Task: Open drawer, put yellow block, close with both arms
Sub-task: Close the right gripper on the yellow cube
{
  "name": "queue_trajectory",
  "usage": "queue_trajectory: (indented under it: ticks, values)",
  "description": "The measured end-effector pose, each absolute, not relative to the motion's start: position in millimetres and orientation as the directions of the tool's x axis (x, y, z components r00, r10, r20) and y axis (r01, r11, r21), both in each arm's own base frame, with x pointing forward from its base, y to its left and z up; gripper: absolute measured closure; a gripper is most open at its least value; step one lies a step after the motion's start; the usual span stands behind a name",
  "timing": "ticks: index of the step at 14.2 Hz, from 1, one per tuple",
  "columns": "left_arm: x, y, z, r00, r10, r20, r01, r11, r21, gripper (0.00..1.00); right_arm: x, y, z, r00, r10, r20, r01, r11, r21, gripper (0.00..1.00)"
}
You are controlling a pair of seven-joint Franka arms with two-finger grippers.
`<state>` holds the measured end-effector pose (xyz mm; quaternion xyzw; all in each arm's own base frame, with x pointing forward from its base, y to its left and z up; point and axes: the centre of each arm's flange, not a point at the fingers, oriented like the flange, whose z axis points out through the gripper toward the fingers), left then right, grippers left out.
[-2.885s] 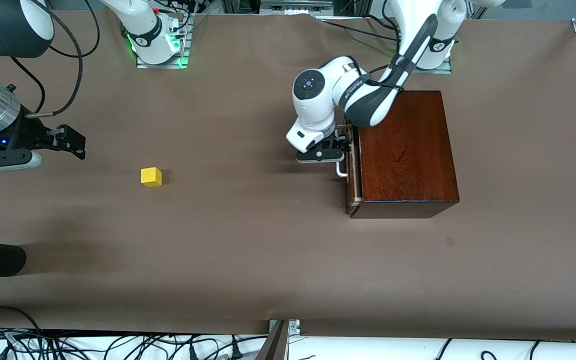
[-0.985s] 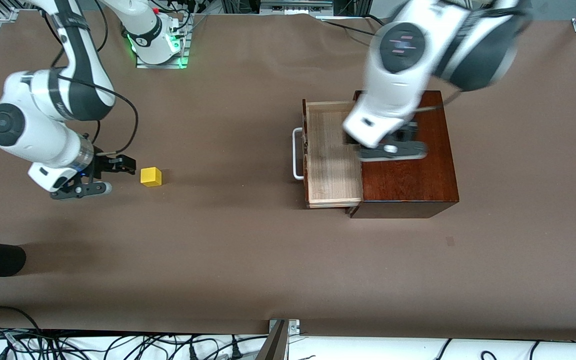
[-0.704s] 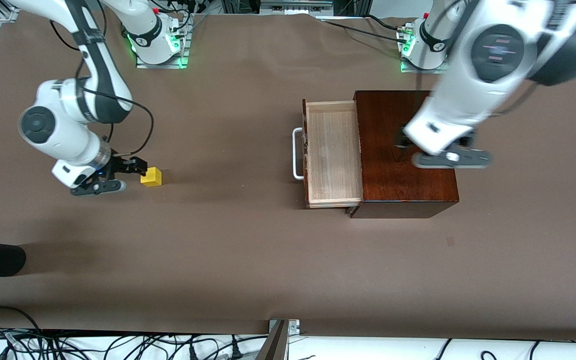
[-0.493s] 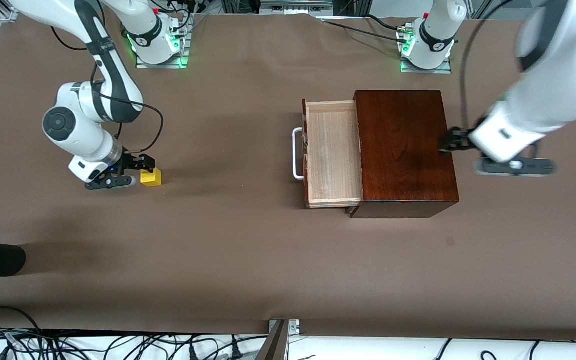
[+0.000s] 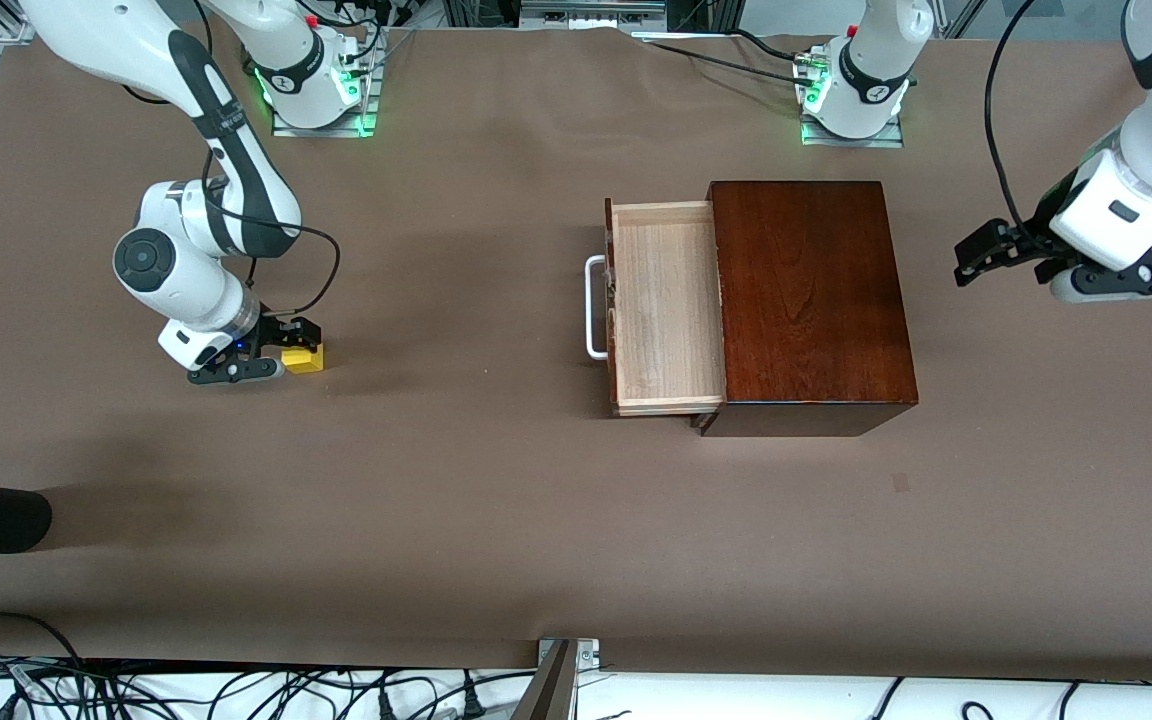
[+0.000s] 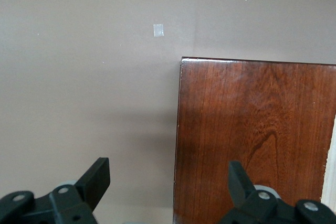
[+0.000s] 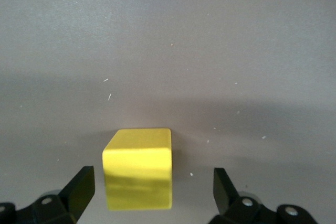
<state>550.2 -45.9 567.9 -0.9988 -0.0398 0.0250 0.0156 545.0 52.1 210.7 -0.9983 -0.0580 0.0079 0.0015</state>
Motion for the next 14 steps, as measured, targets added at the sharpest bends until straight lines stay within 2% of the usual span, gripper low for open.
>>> queue_trajectory:
  ticks: [3, 5, 8, 9, 14]
  values:
    - [550, -54, 568, 0.997, 0.065, -0.045, 0.064, -0.997, -0.033, 0.0, 544, 52, 201, 0.993, 0.113, -0.021, 0.113, -0.994, -0.004, 0.0]
    - [549, -56, 568, 0.997, 0.063, -0.045, 0.061, -0.998, -0.033, 0.0, 544, 52, 197, 0.993, 0.112, -0.023, 0.112, -0.994, -0.004, 0.04]
    - [550, -56, 568, 0.997, 0.063, -0.044, 0.061, -0.998, -0.033, 0.0, 544, 52, 196, 0.993, 0.113, -0.023, 0.113, -0.994, -0.004, 0.38]
    - [550, -56, 568, 0.997, 0.062, -0.043, 0.061, -0.998, -0.032, 0.0, 544, 53, 197, 0.993, 0.114, -0.021, 0.114, -0.993, -0.004, 0.45]
    - [549, -61, 569, 0.998, 0.053, -0.041, 0.052, -0.998, -0.032, 0.0, 565, 87, 221, 0.984, 0.17, 0.053, 0.171, -0.985, -0.023, 0.44]
